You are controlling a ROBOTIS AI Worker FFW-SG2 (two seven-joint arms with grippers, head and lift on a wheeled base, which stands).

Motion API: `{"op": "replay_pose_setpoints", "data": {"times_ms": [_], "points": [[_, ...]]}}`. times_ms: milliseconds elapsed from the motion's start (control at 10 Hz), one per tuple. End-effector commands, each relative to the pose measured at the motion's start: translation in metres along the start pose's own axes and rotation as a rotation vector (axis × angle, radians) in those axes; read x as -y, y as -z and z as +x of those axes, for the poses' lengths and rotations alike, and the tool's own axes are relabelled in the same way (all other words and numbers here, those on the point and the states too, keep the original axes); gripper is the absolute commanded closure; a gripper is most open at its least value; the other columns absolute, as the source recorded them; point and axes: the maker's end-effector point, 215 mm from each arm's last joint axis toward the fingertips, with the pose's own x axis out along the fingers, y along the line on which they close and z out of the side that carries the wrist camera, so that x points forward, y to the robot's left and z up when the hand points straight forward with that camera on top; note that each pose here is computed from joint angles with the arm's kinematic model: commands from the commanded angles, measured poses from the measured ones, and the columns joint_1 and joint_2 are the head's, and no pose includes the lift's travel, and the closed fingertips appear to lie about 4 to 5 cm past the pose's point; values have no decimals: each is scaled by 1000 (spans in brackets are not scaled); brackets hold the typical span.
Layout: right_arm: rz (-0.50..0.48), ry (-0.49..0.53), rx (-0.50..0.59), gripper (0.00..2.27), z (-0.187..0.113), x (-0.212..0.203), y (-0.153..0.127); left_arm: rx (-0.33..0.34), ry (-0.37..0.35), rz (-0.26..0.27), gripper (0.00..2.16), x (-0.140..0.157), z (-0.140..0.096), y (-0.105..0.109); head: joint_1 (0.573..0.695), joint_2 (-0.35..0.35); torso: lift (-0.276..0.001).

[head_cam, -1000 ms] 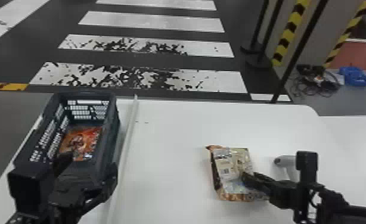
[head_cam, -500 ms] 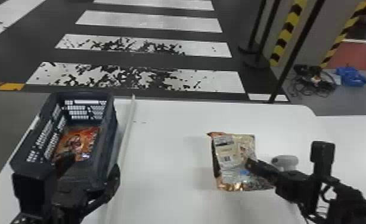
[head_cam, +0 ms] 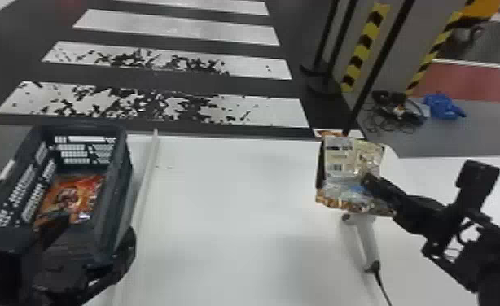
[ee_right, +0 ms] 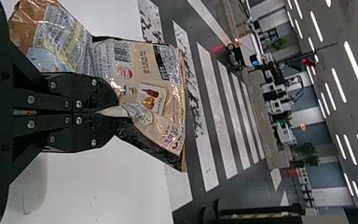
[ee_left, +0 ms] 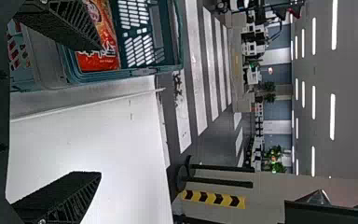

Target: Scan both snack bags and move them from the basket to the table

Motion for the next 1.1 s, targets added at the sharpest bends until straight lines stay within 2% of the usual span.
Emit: {"op": "replay_pose_setpoints", "data": {"times_ms": [0,300,400,600,1000], "points": [[6,92,51,2253,8,46,-19,-2,-2,4,26,-1,1,1,695,-207,-98],[-14,335,125,2253,25,133,-42,-9,-2,11,26,-4,3,3,695,-318,-98],[-35,409,187,2253,25,151,-54,-9,-4,14,26,-7,3,3,695,-331,-98],[-127,625,287,2253,25,176,-68,-16,1,13,26,-9,8,7,695,-350,-98],[-115,913,259,2253,16,236,-48,-7,9,21,26,-11,12,1,695,-350,-98]]}}
